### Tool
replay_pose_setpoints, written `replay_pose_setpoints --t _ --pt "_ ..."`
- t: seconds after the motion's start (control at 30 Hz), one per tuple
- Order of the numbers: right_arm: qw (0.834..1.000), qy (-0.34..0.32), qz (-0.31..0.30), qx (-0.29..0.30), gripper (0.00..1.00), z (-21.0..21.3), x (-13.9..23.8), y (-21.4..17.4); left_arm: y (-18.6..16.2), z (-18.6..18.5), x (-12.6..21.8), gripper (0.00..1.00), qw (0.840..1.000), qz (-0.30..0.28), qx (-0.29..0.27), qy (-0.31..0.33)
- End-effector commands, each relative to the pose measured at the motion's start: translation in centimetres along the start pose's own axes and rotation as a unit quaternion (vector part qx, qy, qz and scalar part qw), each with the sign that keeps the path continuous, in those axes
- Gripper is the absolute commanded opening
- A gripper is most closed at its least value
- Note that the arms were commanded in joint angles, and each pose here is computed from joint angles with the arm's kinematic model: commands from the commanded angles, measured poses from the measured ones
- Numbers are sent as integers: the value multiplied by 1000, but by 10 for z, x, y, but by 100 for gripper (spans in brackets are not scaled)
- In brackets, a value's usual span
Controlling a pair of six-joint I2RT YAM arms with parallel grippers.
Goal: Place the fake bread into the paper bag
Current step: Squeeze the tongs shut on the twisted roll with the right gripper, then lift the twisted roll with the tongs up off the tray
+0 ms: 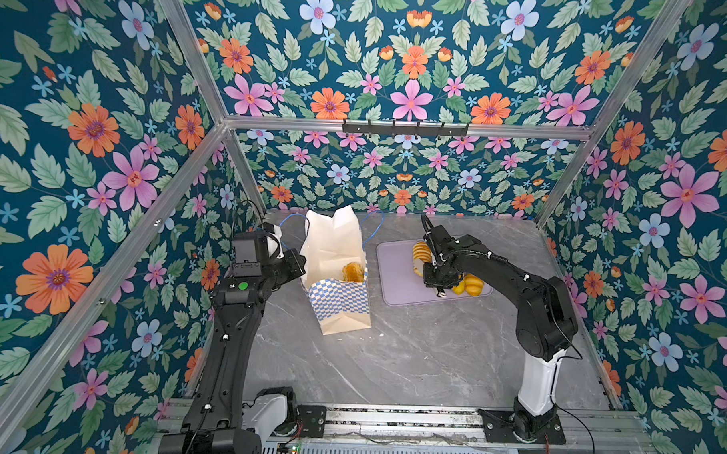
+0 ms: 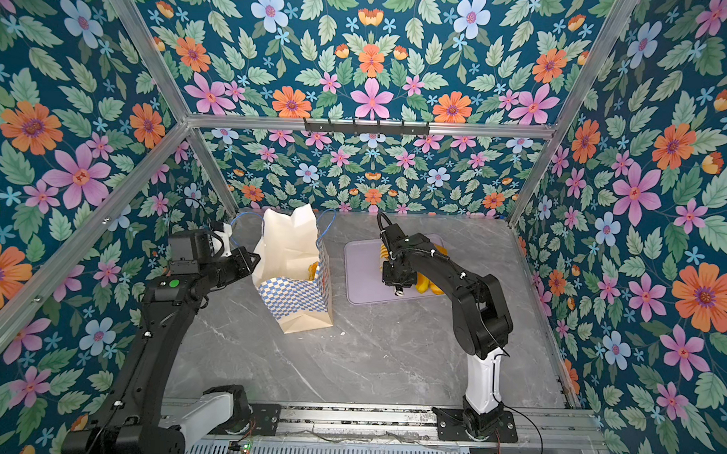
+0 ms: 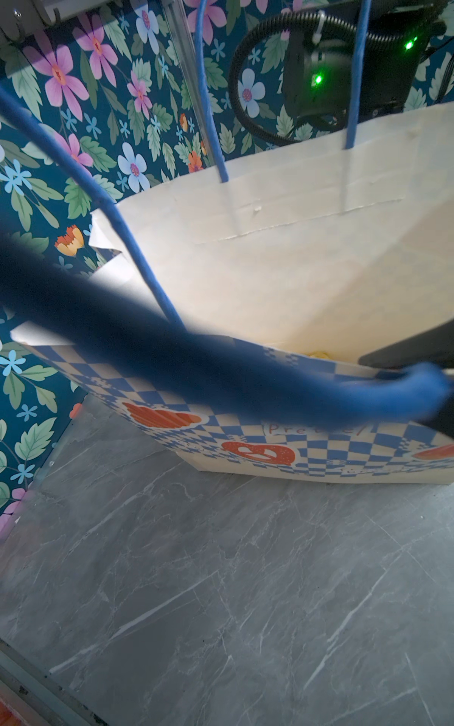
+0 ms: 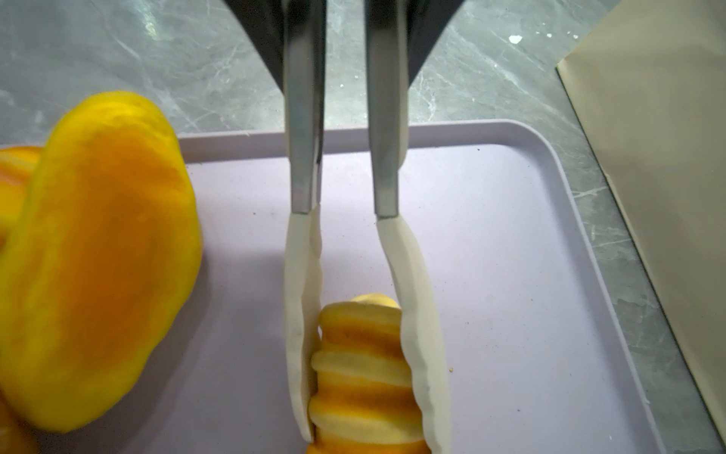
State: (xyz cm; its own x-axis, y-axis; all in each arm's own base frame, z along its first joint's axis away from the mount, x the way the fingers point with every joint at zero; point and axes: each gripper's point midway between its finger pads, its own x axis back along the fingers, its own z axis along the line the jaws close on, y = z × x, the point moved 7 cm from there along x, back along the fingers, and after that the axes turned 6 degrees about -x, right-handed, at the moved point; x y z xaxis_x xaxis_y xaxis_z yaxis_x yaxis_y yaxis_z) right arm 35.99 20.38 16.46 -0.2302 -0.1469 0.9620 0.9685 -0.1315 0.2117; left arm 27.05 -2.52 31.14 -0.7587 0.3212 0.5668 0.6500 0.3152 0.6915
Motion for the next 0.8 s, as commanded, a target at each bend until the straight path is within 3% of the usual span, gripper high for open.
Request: replay_pose_setpoints --t 0.0,0.77 --pt "1000 6 -20 -5 35 1 9 3 1 -1 1 14 1000 -2 0 -2" --pt "998 46 -49 -10 34 -2 52 -6 1 -1 1 14 1000 -3 0 -3"
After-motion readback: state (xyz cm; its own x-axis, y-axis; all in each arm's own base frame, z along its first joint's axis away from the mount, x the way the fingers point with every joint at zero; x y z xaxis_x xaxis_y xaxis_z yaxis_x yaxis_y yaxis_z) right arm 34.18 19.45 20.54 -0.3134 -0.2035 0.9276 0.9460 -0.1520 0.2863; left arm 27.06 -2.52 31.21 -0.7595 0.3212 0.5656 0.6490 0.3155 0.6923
